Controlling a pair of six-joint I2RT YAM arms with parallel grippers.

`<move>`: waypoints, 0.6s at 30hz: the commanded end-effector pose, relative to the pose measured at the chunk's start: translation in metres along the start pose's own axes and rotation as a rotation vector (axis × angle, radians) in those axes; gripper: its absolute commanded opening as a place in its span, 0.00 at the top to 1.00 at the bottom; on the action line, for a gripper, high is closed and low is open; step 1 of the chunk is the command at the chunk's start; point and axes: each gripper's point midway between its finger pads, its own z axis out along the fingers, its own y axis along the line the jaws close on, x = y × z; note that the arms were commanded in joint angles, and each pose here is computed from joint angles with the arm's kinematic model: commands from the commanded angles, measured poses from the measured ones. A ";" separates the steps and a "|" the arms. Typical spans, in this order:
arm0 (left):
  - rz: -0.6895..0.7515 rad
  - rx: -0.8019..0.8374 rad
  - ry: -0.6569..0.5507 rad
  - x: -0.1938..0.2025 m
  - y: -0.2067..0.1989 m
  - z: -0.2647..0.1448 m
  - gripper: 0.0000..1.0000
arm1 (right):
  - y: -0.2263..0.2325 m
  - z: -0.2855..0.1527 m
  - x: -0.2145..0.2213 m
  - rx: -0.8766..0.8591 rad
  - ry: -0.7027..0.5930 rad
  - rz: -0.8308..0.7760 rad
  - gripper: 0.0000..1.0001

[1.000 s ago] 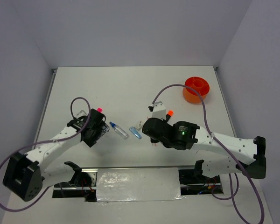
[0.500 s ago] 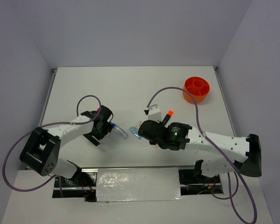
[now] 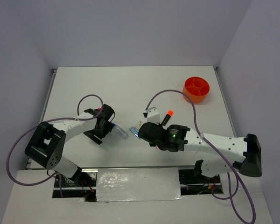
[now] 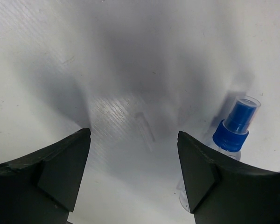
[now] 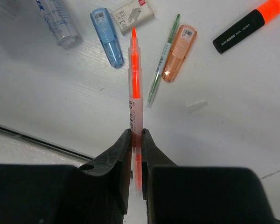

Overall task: Sort the stationery into containers
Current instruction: Pick up the pen cap from the center of the board.

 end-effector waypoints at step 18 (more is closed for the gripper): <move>-0.004 -0.078 0.048 0.017 0.017 0.024 0.79 | -0.002 -0.004 -0.002 -0.054 -0.058 0.057 1.00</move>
